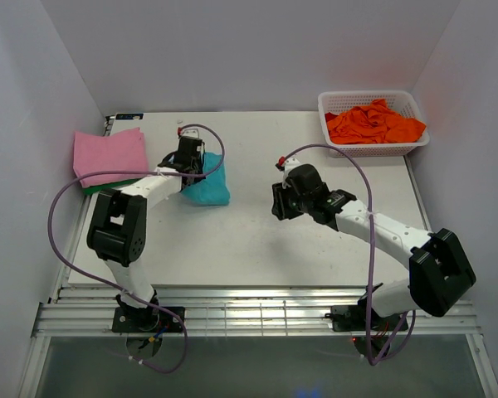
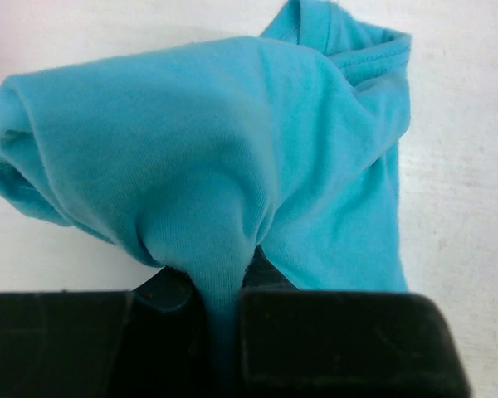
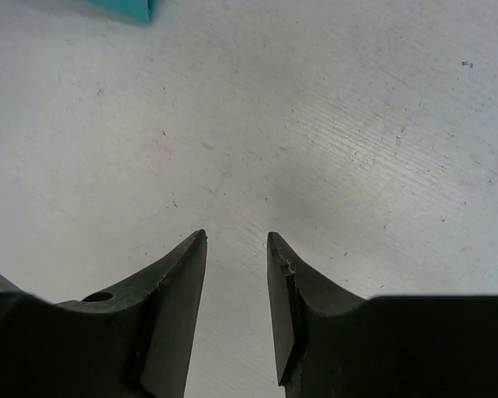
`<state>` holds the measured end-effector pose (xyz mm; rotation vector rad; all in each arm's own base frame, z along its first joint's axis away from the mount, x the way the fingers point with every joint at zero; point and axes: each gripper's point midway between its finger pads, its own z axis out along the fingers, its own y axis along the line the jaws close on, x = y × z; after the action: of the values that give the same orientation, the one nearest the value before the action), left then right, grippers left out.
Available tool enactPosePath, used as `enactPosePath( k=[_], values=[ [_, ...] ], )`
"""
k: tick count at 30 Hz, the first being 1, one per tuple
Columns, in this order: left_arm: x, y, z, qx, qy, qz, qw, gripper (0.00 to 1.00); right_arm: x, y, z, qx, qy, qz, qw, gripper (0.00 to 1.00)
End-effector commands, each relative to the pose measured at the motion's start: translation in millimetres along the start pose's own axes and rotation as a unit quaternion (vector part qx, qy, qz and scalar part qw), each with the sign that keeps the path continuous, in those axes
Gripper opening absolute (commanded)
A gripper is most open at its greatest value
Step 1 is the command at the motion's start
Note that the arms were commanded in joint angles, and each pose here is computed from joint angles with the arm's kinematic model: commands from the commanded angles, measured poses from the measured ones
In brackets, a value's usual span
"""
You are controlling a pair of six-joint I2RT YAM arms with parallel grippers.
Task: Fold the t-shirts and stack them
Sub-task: Neatly place the folded tshirt to the corner
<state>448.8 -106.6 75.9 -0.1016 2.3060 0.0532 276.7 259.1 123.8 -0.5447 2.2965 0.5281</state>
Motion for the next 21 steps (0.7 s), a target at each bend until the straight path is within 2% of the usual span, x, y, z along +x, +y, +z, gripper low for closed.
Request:
enactPosePath(
  k=[1, 7, 21],
  values=[
    [-58, 23, -13, -0.014, -0.047, 0.005, 0.999, 0.00, -15, 7, -7, -0.018, -0.035, -0.005, 0.999, 0.42],
    [-107, 52, -9, -0.035, -0.058, 0.021, 0.998, 0.00, -2, 12, -1, -0.040, -0.025, 0.000, 0.999, 0.42],
    [-124, 112, 5, -0.070, -0.052, 0.018, 0.996, 0.00, 29, 14, 13, -0.061, 0.006, 0.006, 0.998, 0.42]
  ],
)
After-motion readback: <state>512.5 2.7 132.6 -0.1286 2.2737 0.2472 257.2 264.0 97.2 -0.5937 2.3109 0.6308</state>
